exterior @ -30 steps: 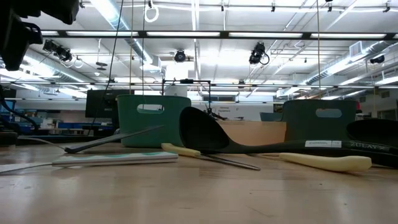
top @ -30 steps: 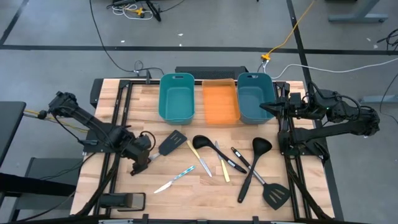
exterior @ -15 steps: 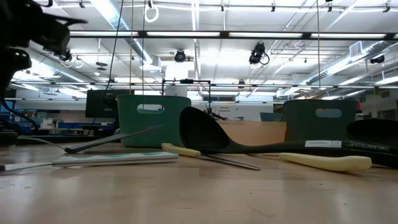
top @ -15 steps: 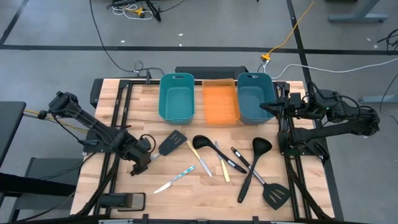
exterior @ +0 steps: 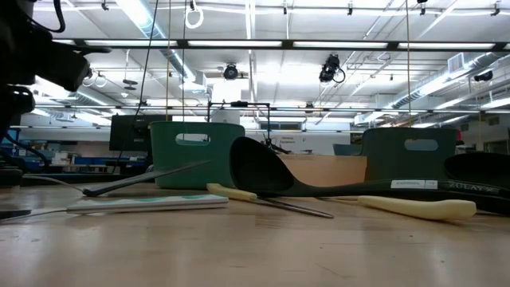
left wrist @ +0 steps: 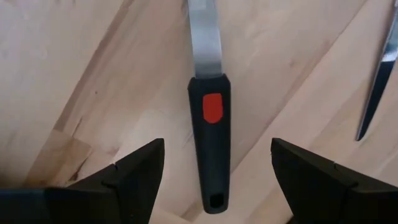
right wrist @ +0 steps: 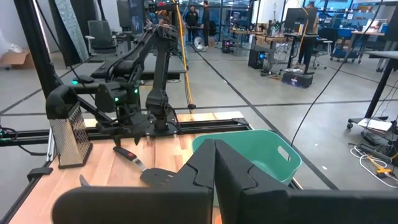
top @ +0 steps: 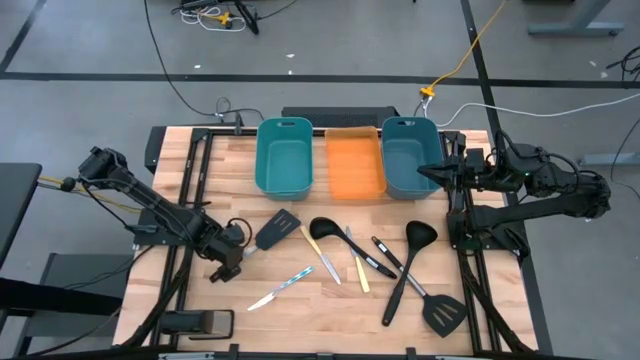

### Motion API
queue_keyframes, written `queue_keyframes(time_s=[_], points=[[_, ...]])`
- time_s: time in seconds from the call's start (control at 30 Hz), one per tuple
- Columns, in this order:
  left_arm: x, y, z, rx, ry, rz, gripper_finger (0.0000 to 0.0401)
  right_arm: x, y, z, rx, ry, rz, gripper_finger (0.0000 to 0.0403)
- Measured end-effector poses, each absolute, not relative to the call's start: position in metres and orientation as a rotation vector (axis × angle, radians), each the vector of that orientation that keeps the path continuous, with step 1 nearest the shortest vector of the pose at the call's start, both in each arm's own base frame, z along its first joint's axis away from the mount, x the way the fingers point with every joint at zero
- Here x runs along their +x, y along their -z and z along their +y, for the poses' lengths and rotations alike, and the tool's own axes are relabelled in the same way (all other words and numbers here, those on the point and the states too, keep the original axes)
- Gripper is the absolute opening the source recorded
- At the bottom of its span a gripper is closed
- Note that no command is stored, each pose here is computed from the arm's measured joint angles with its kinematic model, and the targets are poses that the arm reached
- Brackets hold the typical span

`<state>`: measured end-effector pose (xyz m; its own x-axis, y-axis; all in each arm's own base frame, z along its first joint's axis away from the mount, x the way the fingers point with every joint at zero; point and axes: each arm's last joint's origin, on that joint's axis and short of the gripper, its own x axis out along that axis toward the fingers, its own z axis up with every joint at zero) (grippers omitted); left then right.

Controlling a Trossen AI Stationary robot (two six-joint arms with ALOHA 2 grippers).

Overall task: Pick & Place Kitchen Items
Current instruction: Put the left black spatula into the blue bin

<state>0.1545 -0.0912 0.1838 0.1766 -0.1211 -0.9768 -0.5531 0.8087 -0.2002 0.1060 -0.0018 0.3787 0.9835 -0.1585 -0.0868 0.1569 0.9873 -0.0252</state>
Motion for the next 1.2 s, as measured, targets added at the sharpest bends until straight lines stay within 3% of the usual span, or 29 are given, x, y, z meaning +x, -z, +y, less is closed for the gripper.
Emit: queue_keyframes(time_s=[0.57,1.2], points=[[0.175,-0.149,-0.104,-0.473,-0.354,1.518,0.0299,0.106,-0.379,-0.003,0.011,0.194,0.085,0.0007],[0.180,-0.147,-0.106,-0.522,-0.391,1.464,0.0299,0.106,-0.379,-0.003,0.007,0.193,0.086,0.0007]])
